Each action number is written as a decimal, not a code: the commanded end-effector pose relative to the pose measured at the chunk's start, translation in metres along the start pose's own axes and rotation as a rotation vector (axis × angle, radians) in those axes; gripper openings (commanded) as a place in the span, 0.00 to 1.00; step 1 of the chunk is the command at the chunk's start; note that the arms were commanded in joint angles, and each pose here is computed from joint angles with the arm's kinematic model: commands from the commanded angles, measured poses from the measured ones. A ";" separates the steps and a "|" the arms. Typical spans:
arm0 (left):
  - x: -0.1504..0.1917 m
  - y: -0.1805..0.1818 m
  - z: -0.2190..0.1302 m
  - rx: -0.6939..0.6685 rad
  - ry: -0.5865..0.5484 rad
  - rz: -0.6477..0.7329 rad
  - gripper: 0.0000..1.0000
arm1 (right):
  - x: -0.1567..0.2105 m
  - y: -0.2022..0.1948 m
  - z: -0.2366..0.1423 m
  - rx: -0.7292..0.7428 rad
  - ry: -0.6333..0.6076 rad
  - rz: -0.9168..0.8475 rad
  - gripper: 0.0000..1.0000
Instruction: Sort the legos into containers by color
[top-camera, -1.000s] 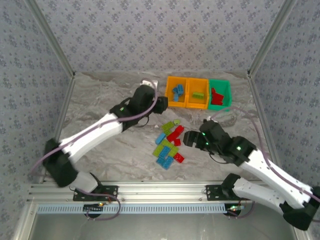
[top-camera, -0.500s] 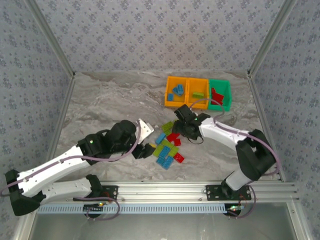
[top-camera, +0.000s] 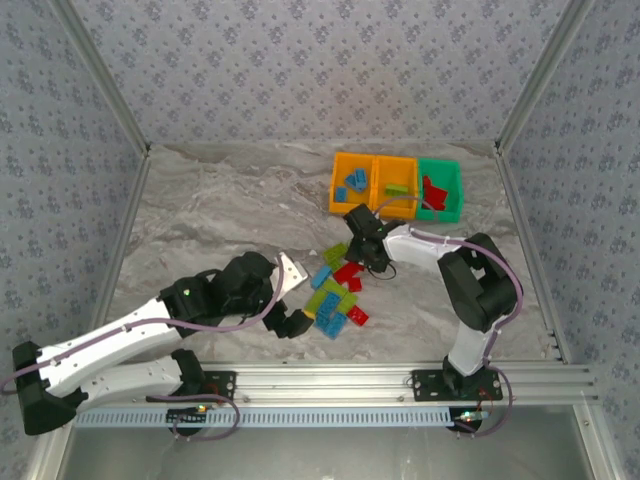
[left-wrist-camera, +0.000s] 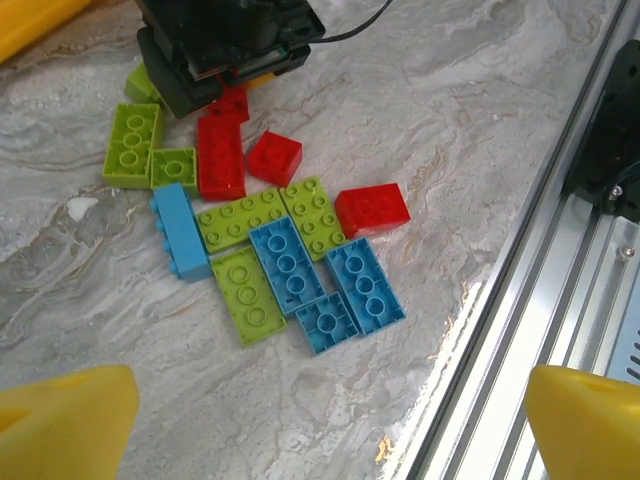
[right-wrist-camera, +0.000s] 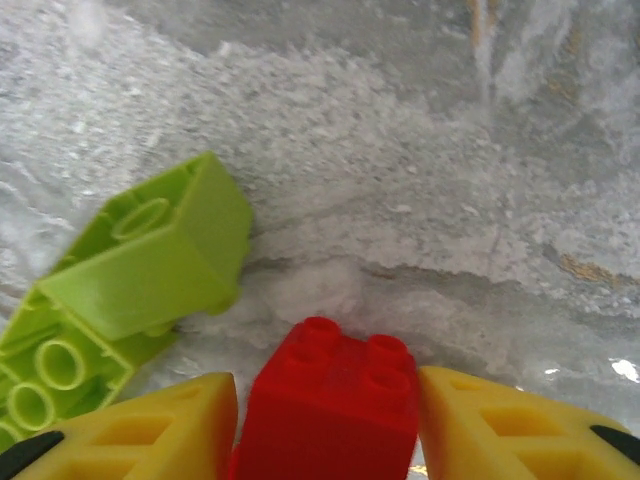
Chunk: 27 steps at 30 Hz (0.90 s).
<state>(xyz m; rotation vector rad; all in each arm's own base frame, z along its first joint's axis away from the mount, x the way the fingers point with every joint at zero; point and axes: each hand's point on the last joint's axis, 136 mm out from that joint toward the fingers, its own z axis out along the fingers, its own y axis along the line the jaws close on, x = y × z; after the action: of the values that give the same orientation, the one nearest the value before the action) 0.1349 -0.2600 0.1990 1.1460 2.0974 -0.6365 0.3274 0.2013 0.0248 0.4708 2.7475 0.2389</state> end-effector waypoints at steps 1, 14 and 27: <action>-0.017 -0.008 -0.005 0.037 -0.085 -0.007 0.99 | 0.005 -0.016 -0.002 0.027 -0.010 0.032 0.46; -0.049 -0.021 -0.019 0.109 -0.276 -0.002 0.99 | -0.031 -0.048 -0.117 -0.022 -0.297 -0.060 0.27; -0.044 0.002 -0.024 0.000 -0.310 -0.161 0.99 | -0.188 -0.084 -0.153 0.124 -0.495 -0.099 0.26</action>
<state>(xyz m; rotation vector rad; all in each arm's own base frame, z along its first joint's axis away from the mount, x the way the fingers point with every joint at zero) 0.1453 -0.2705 0.2469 0.8947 1.9172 -0.8157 0.3888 0.0776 0.2086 0.3672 2.2917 0.0482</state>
